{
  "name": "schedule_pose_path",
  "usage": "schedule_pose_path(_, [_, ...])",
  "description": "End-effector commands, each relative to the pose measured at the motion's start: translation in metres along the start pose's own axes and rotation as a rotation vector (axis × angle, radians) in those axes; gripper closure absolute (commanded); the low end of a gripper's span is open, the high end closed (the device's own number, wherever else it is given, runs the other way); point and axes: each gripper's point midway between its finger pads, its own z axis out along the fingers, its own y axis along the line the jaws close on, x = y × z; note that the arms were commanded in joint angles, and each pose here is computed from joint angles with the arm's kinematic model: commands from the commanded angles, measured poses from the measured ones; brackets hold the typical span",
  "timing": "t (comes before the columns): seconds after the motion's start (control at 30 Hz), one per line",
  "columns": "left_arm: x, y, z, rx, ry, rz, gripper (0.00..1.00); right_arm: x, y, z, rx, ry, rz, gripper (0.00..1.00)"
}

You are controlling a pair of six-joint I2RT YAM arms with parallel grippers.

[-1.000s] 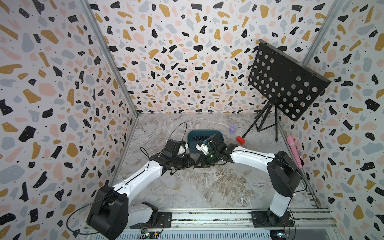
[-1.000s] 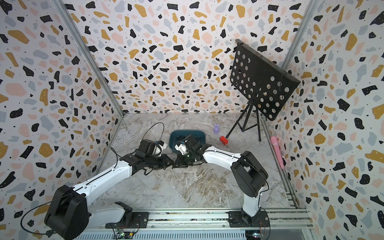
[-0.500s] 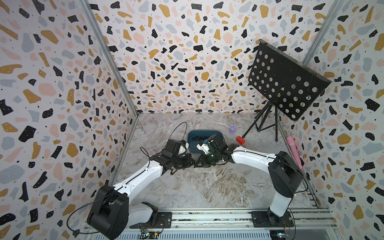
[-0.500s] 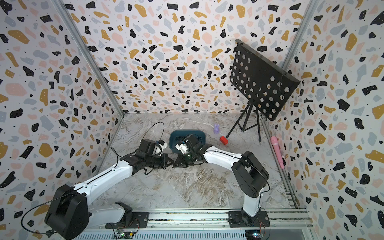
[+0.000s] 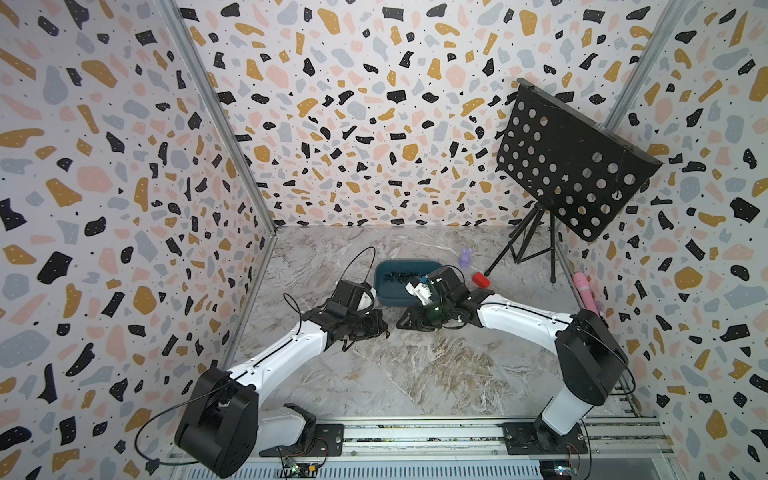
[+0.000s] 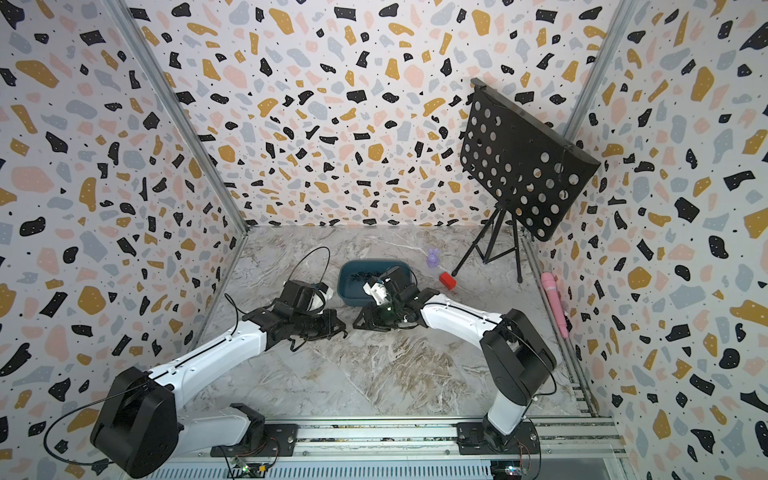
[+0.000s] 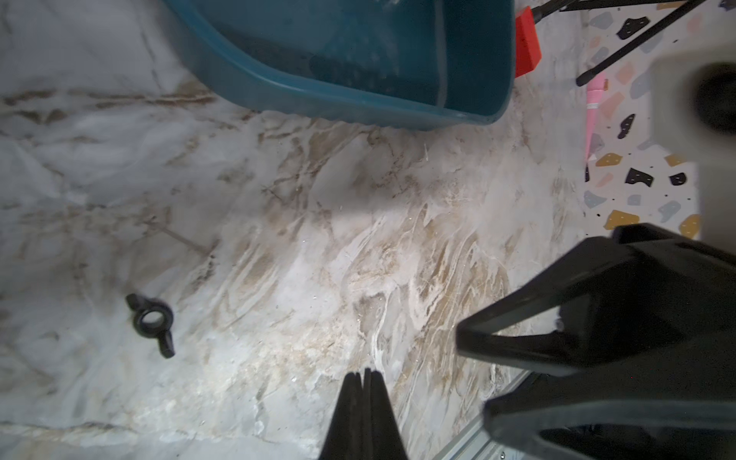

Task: Take out the wing nut from the storage box
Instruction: Place the wing nut at the center of the board.

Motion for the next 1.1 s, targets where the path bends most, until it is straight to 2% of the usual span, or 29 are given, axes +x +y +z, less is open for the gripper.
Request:
schedule_pose_path(0.0, [-0.004, 0.017, 0.004, -0.108, -0.007, 0.004, 1.00, 0.001, -0.004, -0.019, 0.035, -0.034, -0.031, 0.58])
schedule_pose_path(0.23, [-0.010, 0.053, 0.020, -0.304, -0.004, 0.002, 1.00, 0.013, -0.023, -0.041, 0.158, -0.059, -0.069, 0.28])
schedule_pose_path(0.43, [-0.015, 0.067, 0.033, -0.425, 0.013, 0.038, 1.00, 0.018, -0.029, -0.052, 0.211, -0.066, -0.093, 0.13])
schedule_pose_path(0.67, [-0.020, 0.071, 0.042, -0.477, 0.024, 0.067, 1.00, 0.022, -0.033, -0.055, 0.226, -0.061, -0.091, 0.07])
schedule_pose_path(0.73, [-0.020, 0.072, 0.046, -0.489, 0.035, 0.075, 1.00, 0.022, -0.033, -0.056, 0.229, -0.060, -0.091, 0.00])
schedule_pose_path(1.07, [-0.010, 0.075, 0.059, -0.513, 0.092, 0.101, 1.00, 0.020, -0.035, -0.057, 0.243, -0.060, -0.091, 0.00])
